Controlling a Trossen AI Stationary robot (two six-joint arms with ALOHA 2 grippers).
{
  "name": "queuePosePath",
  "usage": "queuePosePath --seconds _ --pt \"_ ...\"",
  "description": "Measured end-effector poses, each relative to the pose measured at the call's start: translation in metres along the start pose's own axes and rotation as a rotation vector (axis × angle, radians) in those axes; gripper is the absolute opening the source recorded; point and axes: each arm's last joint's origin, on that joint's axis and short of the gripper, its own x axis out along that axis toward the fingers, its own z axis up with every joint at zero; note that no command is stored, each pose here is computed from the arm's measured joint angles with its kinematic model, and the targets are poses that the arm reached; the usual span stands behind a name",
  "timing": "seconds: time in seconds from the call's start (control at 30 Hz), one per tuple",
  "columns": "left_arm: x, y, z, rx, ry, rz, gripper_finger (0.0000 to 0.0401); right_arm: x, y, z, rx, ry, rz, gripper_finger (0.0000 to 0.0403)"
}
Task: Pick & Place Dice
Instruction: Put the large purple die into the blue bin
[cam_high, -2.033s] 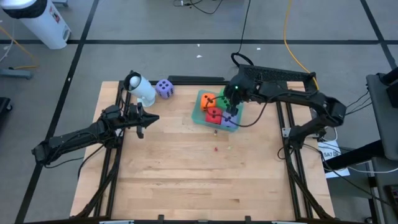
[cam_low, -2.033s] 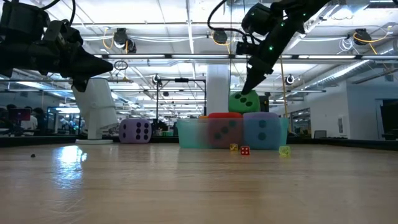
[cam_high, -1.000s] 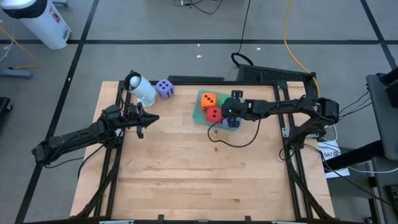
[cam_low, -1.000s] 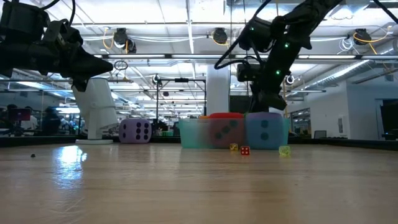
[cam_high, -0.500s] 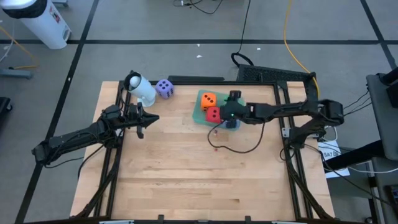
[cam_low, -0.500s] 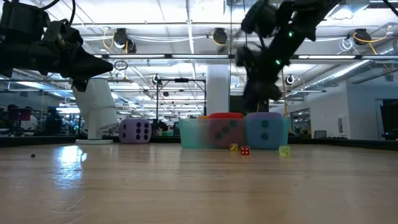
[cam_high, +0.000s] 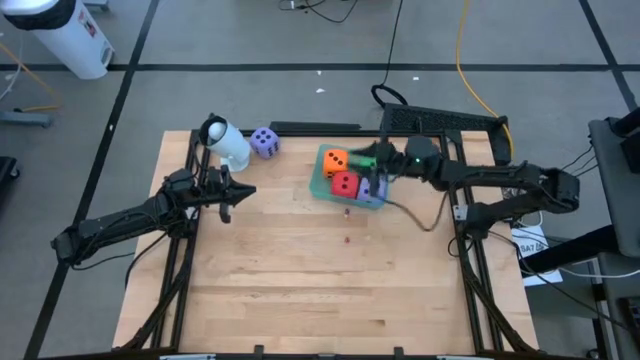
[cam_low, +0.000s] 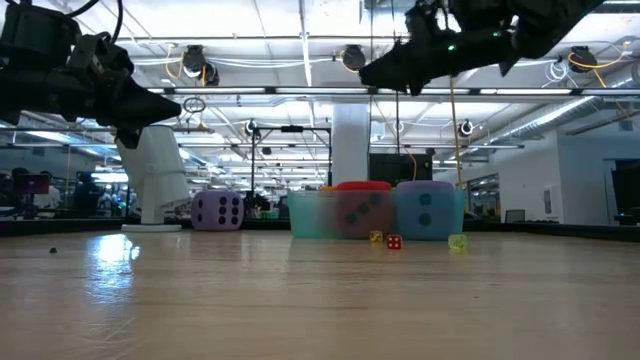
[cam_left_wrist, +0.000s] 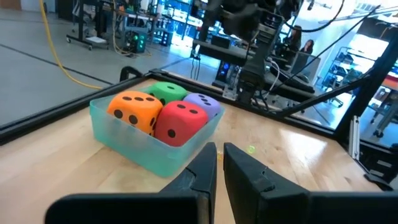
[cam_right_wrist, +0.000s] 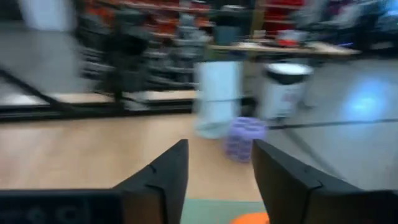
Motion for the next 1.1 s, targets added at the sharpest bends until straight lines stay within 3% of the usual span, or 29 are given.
queuePosePath --seconds 0.17,0.33,0.53,0.67,0.9,1.1 --pt "0.000 0.000 0.000 0.000 0.003 0.001 0.0037 -0.001 0.015 -0.020 -0.044 0.078 0.104 0.0099" --pt "0.000 0.000 0.000 0.005 0.001 0.004 0.0037 -0.005 0.018 -0.025 -0.091 0.017 0.126 0.0057" --pt "0.000 0.000 0.000 0.007 0.001 0.004 0.0037 -0.005 0.021 -0.027 -0.127 0.005 0.124 0.0063" --pt "0.000 0.000 0.000 0.009 0.002 0.004 0.0037 -0.005 0.020 -0.029 -0.098 0.038 0.043 0.0072" --pt "0.000 0.000 0.000 0.004 0.005 -0.004 0.0037 -0.005 0.028 -0.033 -0.055 0.076 0.096 0.0010" --pt "0.000 -0.005 -0.006 0.181 0.074 -0.167 0.0020 -0.005 0.053 -0.032 -0.027 0.076 0.188 0.0014"
